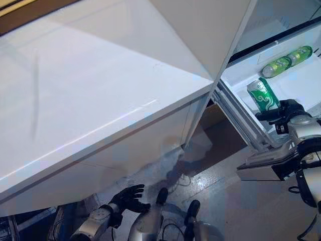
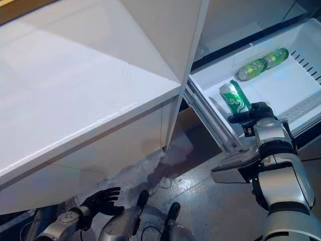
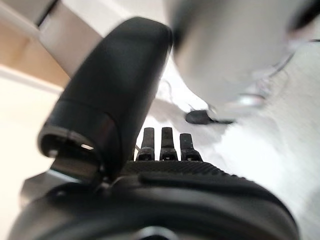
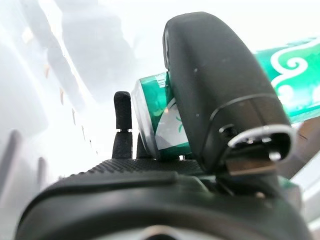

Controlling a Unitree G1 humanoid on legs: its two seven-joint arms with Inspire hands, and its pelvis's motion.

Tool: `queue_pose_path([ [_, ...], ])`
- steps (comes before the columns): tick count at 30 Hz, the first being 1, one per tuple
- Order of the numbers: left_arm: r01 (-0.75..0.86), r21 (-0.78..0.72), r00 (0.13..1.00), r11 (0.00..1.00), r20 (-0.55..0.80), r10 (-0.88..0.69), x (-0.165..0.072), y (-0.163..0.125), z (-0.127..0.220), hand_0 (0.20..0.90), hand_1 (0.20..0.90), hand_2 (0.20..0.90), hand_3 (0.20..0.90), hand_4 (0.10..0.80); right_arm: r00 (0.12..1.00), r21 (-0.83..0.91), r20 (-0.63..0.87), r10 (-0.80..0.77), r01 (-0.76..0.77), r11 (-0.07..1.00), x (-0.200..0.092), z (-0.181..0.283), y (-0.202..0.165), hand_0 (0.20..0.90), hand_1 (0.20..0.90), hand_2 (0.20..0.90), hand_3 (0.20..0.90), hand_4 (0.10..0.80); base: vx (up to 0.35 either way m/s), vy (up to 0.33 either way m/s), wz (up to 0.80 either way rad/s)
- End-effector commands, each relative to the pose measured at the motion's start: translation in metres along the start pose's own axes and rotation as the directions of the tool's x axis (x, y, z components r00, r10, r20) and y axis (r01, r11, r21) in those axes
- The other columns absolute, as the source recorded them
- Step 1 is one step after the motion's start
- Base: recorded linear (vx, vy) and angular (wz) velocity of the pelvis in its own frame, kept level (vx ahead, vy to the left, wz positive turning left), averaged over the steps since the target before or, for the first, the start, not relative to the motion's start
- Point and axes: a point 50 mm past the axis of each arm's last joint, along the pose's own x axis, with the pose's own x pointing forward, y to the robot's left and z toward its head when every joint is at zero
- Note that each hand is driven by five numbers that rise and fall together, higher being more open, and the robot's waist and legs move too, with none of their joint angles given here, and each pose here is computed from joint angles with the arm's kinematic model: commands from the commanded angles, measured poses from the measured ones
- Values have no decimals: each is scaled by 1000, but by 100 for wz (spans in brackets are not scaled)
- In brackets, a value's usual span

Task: Put drinks into fridge and close the fridge

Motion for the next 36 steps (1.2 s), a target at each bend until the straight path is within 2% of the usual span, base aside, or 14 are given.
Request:
queue_pose_path([
  [1,-18,106,1000,994,6,18,0,-10,-8,900,900,900,900,800,982,-75,137,-132,143,987,-13,38,-54,300,300,300,200,100,-33,-20,2],
  [5,-64,98,997,993,-29,67,1,0,-12,900,900,900,900,800,987,-121,115,-109,123,985,-12,38,-53,300,300,300,200,100,-8,-3,0],
  [14,-67,49,996,997,60,64,3,3,10,900,900,900,900,800,994,-143,60,-90,98,985,-11,33,-54,300,300,300,200,100,-29,-10,6],
  [27,-97,29,995,995,38,96,-2,7,-2,900,900,900,900,800,997,-196,-66,-49,36,980,-7,8,-54,300,300,300,200,100,9,-8,9],
  [28,-98,28,995,995,36,97,-3,7,-3,900,900,900,900,800,996,-205,-78,-43,26,978,-7,6,-54,380,380,380,293,193,8,-6,13],
  [29,-99,29,995,995,35,98,-3,8,-3,900,900,900,900,800,996,-208,-83,-42,24,978,-7,6,-53,571,571,571,516,416,9,-8,12],
  [30,-101,29,994,994,33,100,-4,8,-4,900,900,900,900,800,995,-211,-92,-40,19,977,-7,3,-53,900,900,900,900,800,8,-11,7],
  [36,-106,41,994,994,27,105,-6,12,-6,900,900,900,900,800,995,-204,-103,-4,-17,979,-6,-1,-52,900,900,900,900,800,1,-3,1],
])
